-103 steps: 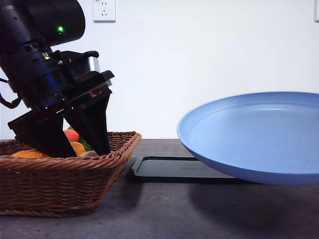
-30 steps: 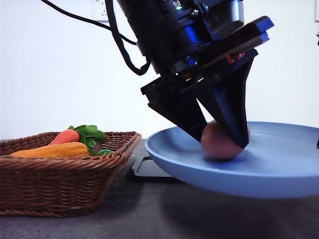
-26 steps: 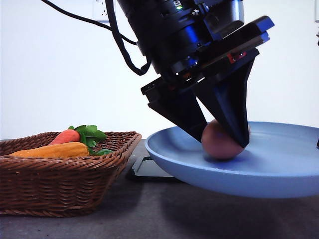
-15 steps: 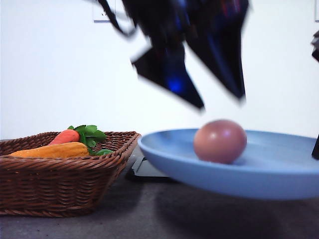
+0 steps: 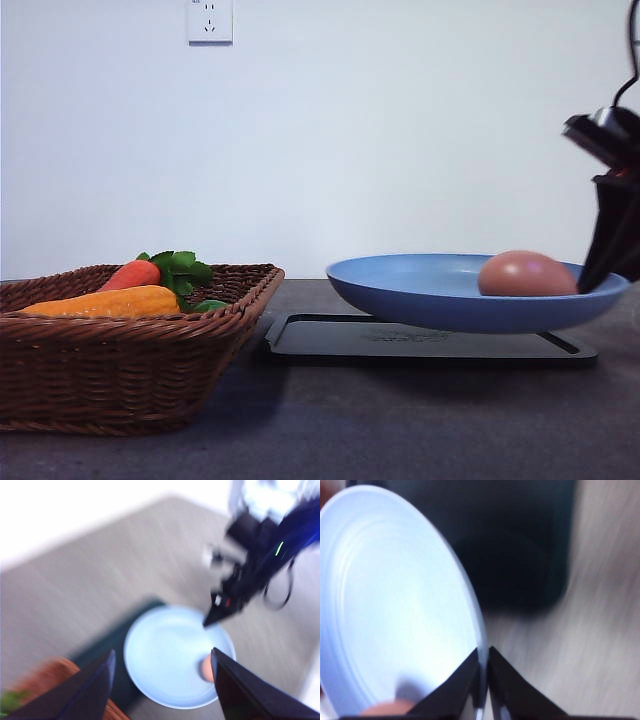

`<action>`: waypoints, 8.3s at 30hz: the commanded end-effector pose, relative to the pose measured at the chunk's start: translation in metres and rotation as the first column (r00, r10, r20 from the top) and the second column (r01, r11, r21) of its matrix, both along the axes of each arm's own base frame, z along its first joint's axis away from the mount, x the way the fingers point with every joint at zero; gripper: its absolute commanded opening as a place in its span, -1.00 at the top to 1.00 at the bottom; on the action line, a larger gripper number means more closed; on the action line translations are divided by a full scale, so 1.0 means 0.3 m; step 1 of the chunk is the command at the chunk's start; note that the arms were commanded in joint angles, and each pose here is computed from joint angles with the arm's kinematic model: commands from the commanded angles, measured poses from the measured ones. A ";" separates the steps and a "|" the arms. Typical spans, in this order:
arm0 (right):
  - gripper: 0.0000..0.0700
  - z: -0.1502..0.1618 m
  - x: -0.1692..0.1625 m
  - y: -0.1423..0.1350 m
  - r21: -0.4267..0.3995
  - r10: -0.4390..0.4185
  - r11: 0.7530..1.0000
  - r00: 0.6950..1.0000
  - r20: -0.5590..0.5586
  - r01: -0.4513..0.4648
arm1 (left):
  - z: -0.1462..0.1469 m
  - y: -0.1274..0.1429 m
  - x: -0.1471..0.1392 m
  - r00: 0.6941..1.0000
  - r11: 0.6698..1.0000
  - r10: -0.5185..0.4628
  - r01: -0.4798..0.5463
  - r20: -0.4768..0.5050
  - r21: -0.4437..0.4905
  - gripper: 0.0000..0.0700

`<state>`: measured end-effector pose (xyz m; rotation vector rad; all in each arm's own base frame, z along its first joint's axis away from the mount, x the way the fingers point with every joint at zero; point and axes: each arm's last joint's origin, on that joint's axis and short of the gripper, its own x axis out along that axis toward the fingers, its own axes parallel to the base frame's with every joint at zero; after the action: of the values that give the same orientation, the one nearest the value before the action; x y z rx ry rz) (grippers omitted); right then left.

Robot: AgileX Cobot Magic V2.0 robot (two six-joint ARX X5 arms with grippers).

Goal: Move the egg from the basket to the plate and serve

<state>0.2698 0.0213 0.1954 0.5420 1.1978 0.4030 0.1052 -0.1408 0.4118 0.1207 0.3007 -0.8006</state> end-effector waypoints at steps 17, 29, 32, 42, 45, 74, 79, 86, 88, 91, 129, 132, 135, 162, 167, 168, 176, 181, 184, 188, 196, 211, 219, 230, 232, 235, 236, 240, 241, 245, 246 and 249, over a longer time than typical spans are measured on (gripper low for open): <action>0.92 -0.098 0.282 0.009 -0.002 0.009 1.000 0.999 -0.046 -0.010 | 0.064 0.193 -0.127 0.991 0.991 0.115 -0.109 0.066 -0.079 -0.12; 0.28 -0.071 0.279 0.003 -0.018 0.003 1.000 1.000 -0.023 -0.003 | 0.031 0.109 -0.068 0.994 0.994 0.109 -0.109 0.025 0.013 -0.12; 0.28 -0.030 0.266 -0.017 -0.018 -0.012 1.000 1.000 0.004 0.012 | 0.016 0.079 -0.046 0.994 0.992 0.104 -0.106 0.028 0.062 -0.12; 0.43 0.194 0.127 -0.077 -0.028 -0.049 0.998 0.995 0.087 0.052 | -0.107 -0.092 0.103 0.989 0.955 0.133 -0.112 -0.062 0.275 -0.10; 0.57 0.259 0.047 -0.072 -0.055 0.005 0.998 0.996 0.091 0.001 | -0.166 -0.140 0.164 0.984 0.928 0.152 -0.111 -0.091 0.356 0.09; 1.00 0.453 -0.460 0.123 -0.300 0.154 0.938 0.567 0.809 0.175 | -0.106 0.166 0.139 0.896 0.893 0.442 -0.444 0.048 0.077 1.00; 1.00 0.320 -0.465 0.123 -0.238 0.112 0.951 0.499 0.859 0.196 | -0.205 0.238 0.035 0.889 0.892 0.449 -0.451 0.086 -0.001 1.00; 1.00 0.177 -0.448 0.131 -0.164 0.037 0.964 0.505 0.862 0.209 | -0.399 0.302 -0.060 0.878 0.878 0.478 -0.479 -0.026 -0.006 1.00; 1.00 0.166 -0.446 0.131 -0.168 0.038 0.963 0.516 0.856 0.208 | -0.423 0.312 -0.074 0.865 0.869 0.494 -0.493 -0.092 0.025 1.00; 1.00 0.168 -0.446 0.131 -0.168 0.040 0.964 0.512 0.858 0.207 | -0.440 0.317 -0.081 0.859 0.867 0.498 -0.492 -0.119 0.074 1.00; 1.00 0.175 -0.445 0.132 -0.155 0.031 0.965 0.495 0.869 0.211 | -0.726 0.467 -0.065 0.549 0.565 0.825 -0.793 0.135 -0.230 1.00; 1.00 0.175 -0.445 0.132 -0.155 0.032 0.965 0.495 0.868 0.211 | -0.788 0.466 -0.050 0.553 0.560 0.828 -0.806 0.095 -0.193 1.00; 1.00 0.175 -0.445 0.132 -0.155 0.031 0.965 0.495 0.868 0.211 | -0.828 0.465 -0.043 0.554 0.555 0.831 -0.813 0.061 -0.177 1.00; 1.00 0.175 -0.445 0.132 -0.155 0.031 0.965 0.495 0.869 0.211 | -0.880 0.459 -0.032 0.592 0.581 0.806 -0.791 0.000 -0.191 1.00; 1.00 0.175 -0.445 0.132 -0.155 0.032 0.965 0.495 0.869 0.211 | -0.880 0.459 -0.032 0.592 0.581 0.806 -0.791 0.000 -0.191 1.00; 1.00 0.175 -0.445 0.132 -0.155 0.031 0.965 0.495 0.868 0.211 | -0.880 0.459 -0.032 0.592 0.581 0.806 -0.791 0.000 -0.191 1.00; 1.00 0.174 -0.446 0.131 -0.157 0.033 0.965 0.495 0.868 0.211 | -0.880 0.459 -0.032 0.592 0.581 0.806 -0.791 0.000 -0.191 1.00; 1.00 0.212 -0.486 0.091 -0.217 0.082 0.921 0.383 0.920 0.324 | -0.880 0.459 -0.032 0.592 0.581 0.806 -0.791 0.000 -0.191 1.00; 1.00 0.218 -0.511 0.061 -0.244 0.117 0.889 0.323 0.939 0.387 | -0.880 0.459 -0.032 0.592 0.581 0.806 -0.791 0.000 -0.191 1.00; 1.00 0.183 -0.536 0.016 -0.219 0.085 0.855 0.290 0.953 0.470 | -0.880 0.459 -0.032 0.592 0.582 0.806 -0.791 0.000 -0.191 1.00; 1.00 0.047 -0.566 -0.035 -0.189 0.056 0.857 0.278 0.959 0.479 | -0.880 0.459 -0.032 0.592 0.581 0.806 -0.791 0.000 -0.191 1.00; 1.00 -0.105 -0.571 -0.071 -0.228 0.030 0.831 0.369 0.929 0.507 | -0.880 0.459 -0.032 0.593 0.582 0.806 -0.791 -0.001 -0.191 1.00; 1.00 -0.161 -0.575 -0.071 -0.265 -0.012 0.840 0.506 0.863 0.473 | -0.880 0.459 -0.032 0.592 0.581 0.806 -0.791 0.000 -0.191 1.00; 1.00 -0.152 -0.574 -0.071 -0.238 -0.033 0.841 0.486 0.874 0.486 | -0.880 0.459 -0.032 0.592 0.581 0.806 -0.791 0.000 -0.191 1.00; 1.00 -0.152 -0.574 -0.071 -0.238 -0.033 0.841 0.486 0.874 0.486 | -0.880 0.459 -0.032 0.592 0.581 0.806 -0.791 0.000 -0.191 1.00; 1.00 -0.153 -0.574 -0.071 -0.238 -0.033 0.841 0.486 0.873 0.485 | -0.880 0.459 -0.032 0.592 0.581 0.806 -0.791 0.000 -0.191 1.00; 1.00 -0.152 -0.574 -0.071 -0.238 -0.033 0.841 0.486 0.873 0.486 | -0.880 0.459 -0.032 0.592 0.581 0.806 -0.791 0.000 -0.191 1.00; 1.00 -0.153 -0.574 -0.071 -0.238 -0.033 0.841 0.486 0.873 0.485 | -0.880 0.459 -0.032 0.592 0.581 0.806 -0.791 0.000 -0.191 1.00; 1.00 -0.152 -0.574 -0.071 -0.238 -0.033 0.841 0.486 0.873 0.486 | -0.880 0.459 -0.032 0.592 0.581 0.806 -0.791 0.000 -0.191 1.00; 1.00 -0.153 -0.574 -0.071 -0.238 -0.033 0.841 0.486 0.873 0.485 | -0.880 0.459 -0.032 0.592 0.581 0.806 -0.791 0.000 -0.191 1.00; 1.00 -0.153 -0.574 -0.071 -0.238 -0.033 0.841 0.486 0.873 0.485 | -0.880 0.459 -0.032 0.592 0.581 0.806 -0.791 0.000 -0.191 1.00; 1.00 -0.153 -0.574 -0.071 -0.238 -0.033 0.841 0.486 0.873 0.485 | -0.880 0.459 -0.032 0.592 0.581 0.806 -0.791 0.000 -0.191 1.00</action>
<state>0.0974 0.0001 0.1503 0.0332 0.1860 0.0518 0.0947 -0.0030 0.1573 -0.1518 0.1353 0.1078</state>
